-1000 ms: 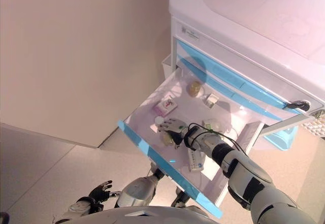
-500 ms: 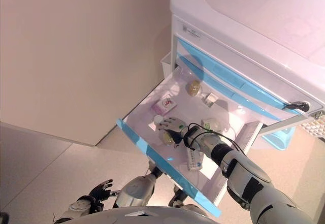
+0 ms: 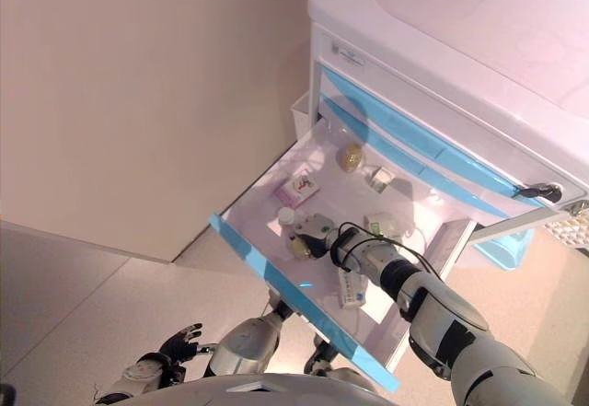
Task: Open the drawer and pick up the medicine
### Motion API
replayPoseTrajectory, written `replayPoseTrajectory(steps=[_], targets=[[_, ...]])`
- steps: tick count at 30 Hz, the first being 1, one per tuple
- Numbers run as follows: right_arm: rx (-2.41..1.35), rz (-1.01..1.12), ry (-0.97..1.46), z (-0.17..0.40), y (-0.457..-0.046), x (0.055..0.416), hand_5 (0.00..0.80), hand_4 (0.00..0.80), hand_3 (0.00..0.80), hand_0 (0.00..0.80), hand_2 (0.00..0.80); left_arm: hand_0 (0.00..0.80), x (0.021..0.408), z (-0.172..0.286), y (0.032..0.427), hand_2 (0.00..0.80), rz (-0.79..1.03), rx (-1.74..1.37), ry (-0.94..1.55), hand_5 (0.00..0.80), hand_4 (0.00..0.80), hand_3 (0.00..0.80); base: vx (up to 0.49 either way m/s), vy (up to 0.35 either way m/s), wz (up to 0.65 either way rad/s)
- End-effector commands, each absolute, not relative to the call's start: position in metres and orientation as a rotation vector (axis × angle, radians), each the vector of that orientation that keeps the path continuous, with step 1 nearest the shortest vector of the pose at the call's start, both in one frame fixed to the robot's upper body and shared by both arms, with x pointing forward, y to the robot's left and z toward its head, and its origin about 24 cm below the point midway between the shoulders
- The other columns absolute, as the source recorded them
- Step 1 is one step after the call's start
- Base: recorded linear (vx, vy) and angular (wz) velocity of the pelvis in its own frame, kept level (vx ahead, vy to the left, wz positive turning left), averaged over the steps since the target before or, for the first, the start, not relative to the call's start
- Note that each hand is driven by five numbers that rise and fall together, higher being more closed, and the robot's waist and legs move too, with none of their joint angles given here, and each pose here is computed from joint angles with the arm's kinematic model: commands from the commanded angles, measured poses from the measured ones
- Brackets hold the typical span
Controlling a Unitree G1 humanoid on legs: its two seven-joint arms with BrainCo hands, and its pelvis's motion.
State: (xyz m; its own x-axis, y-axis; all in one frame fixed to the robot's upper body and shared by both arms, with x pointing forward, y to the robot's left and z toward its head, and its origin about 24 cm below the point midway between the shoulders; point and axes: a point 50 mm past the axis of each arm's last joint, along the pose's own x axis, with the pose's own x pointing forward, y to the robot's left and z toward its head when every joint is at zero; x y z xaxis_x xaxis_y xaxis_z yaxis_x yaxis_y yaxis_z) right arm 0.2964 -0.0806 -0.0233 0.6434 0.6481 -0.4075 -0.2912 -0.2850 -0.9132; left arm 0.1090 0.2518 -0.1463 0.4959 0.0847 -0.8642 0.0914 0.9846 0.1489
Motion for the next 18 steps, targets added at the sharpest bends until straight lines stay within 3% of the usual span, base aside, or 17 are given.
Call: replayPoseTrajectory(steps=[1,9,18], targets=[[-1.607,0.941,-0.376,-0.018,-0.064,0.297,0.800,0.800,0.800,0.800,0.800,0.000,0.107,-0.146,0.256,0.000,-0.029,0.228,1.059,0.000,0.000,0.000,0.000,0.000,0.00],[-1.596,0.896,-0.395,-0.012,-0.065,0.300,0.800,0.800,0.800,0.800,0.800,0.000,0.106,-0.146,0.257,0.000,-0.029,0.235,1.070,0.000,0.000,0.000,0.000,0.000,0.00],[-1.411,0.979,-0.417,0.050,-0.058,0.301,0.800,0.800,0.800,0.800,0.800,0.000,0.093,-0.148,0.267,0.000,0.030,0.234,1.127,0.000,0.000,0.000,0.005,0.010,-0.17]])
